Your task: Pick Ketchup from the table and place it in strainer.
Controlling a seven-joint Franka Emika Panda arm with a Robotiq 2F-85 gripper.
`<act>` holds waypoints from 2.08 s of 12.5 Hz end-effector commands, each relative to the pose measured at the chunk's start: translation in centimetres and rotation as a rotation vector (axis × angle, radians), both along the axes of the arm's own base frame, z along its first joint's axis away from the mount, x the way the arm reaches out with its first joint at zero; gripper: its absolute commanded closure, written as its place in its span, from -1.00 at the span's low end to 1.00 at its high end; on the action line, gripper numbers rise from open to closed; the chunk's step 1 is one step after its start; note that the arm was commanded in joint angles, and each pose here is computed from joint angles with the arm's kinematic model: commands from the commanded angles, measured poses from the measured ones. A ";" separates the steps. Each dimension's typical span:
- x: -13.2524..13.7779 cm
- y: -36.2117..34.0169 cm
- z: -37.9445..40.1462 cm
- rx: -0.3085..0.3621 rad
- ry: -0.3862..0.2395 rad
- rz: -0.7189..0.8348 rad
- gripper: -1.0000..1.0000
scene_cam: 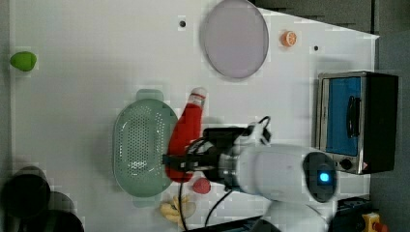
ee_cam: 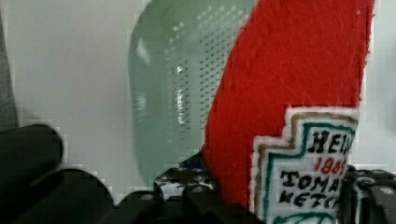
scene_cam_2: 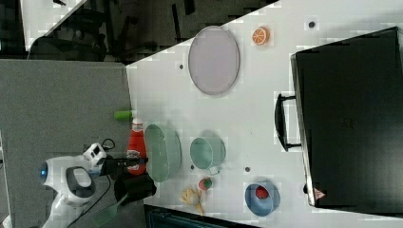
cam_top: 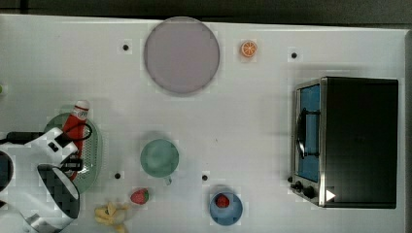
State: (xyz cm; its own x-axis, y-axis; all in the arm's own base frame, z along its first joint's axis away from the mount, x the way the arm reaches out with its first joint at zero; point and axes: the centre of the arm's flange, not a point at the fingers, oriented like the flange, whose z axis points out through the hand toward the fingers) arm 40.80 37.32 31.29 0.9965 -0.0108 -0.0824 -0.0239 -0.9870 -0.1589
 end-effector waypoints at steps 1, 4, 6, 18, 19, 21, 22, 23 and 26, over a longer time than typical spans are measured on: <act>0.0 1.7 -1.9 0.055 0.000 -0.108 -0.26; 0.0 2.5 -5.4 0.117 0.026 -0.114 -0.26; -0.2 2.3 -7.4 0.099 0.044 -0.090 -0.52; 8.4 -7.4 11.7 -0.038 -0.048 -0.460 -1.00; 9.5 -9.3 14.1 -0.034 -0.013 -0.517 -1.00; 11.5 -14.1 19.0 -0.037 0.028 -0.620 -1.00; 12.5 -17.2 21.3 -0.049 0.037 -0.671 -1.00; 13.3 -20.3 23.3 -0.059 0.047 -0.722 -1.00; 14.0 -29.4 28.5 -0.074 0.059 -0.817 -1.00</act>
